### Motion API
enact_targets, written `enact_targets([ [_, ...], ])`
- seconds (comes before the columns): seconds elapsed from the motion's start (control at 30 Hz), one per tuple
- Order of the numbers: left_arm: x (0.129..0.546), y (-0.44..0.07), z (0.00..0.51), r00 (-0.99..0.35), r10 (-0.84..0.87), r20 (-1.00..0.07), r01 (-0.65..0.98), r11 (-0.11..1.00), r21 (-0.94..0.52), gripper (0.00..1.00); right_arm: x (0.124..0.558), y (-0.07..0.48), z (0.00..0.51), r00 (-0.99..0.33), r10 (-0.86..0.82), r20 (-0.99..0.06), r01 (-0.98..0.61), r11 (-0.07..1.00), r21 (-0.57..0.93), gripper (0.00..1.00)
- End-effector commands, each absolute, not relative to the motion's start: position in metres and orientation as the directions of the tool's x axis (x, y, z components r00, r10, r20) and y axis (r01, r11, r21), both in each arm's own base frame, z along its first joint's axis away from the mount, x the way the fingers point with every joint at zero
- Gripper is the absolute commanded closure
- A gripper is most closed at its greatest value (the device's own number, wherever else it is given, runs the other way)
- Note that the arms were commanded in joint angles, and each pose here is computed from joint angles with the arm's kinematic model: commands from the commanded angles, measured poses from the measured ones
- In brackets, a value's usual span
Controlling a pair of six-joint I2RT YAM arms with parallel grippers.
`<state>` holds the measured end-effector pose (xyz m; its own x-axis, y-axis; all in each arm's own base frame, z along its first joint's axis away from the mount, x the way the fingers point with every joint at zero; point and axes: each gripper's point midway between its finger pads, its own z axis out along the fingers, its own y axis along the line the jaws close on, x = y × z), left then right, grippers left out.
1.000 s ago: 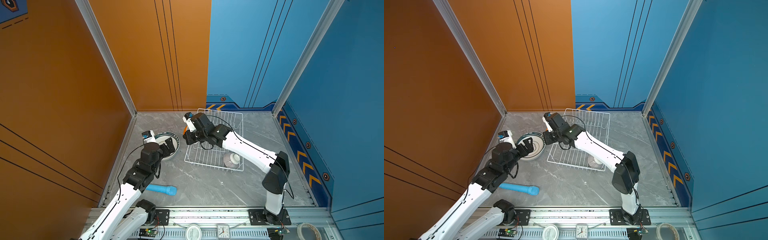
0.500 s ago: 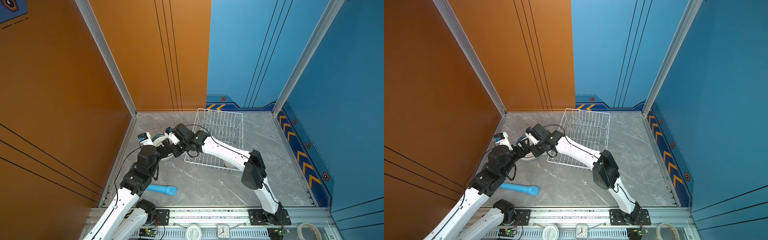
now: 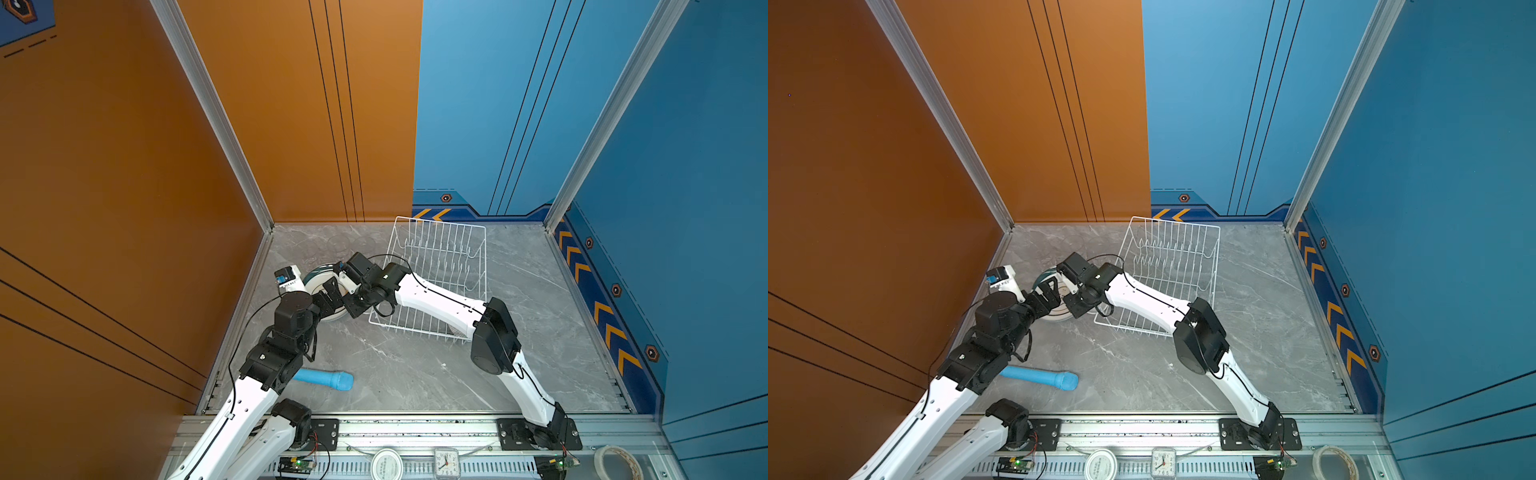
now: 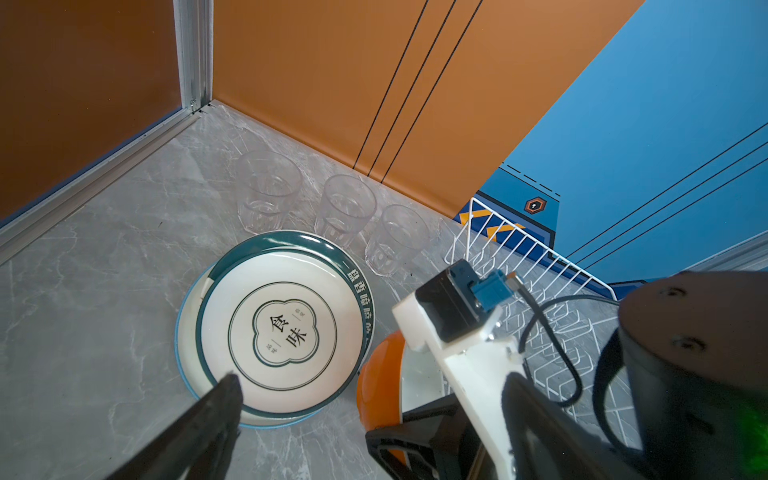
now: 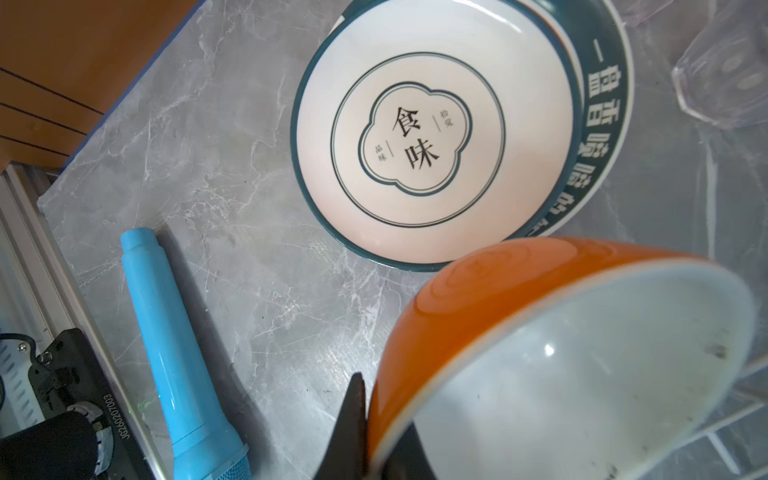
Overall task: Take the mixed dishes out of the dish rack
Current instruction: 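Carry the orange bowl with the right gripper beside the plate stack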
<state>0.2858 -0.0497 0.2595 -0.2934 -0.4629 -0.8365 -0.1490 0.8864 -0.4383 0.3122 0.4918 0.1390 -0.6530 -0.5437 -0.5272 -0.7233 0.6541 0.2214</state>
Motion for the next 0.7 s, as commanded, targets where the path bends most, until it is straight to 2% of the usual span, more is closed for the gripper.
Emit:
enact_targets([
  [0.0, 0.287, -0.048, 0.254, -0.3, -0.462, -0.835, -0.159, 0.887, -0.434, 0.02, 0.325, 0.469, 0.125, -0.713, -0.51, -0.482, -0.655, 0.73, 0.197, 1.0],
  [0.33, 0.288, -0.048, 0.252, -0.306, -0.465, -0.831, -0.157, 0.885, -0.437, 0.02, 0.319, 0.471, 0.107, -0.719, -0.542, -0.435, -0.671, 0.704, 0.233, 1.0],
  [0.67, 0.289, -0.05, 0.252, -0.307, -0.47, -0.827, -0.15, 0.882, -0.446, 0.02, 0.289, 0.485, 0.086, -0.616, -0.699, -0.364, -0.781, 0.603, 0.164, 1.0],
])
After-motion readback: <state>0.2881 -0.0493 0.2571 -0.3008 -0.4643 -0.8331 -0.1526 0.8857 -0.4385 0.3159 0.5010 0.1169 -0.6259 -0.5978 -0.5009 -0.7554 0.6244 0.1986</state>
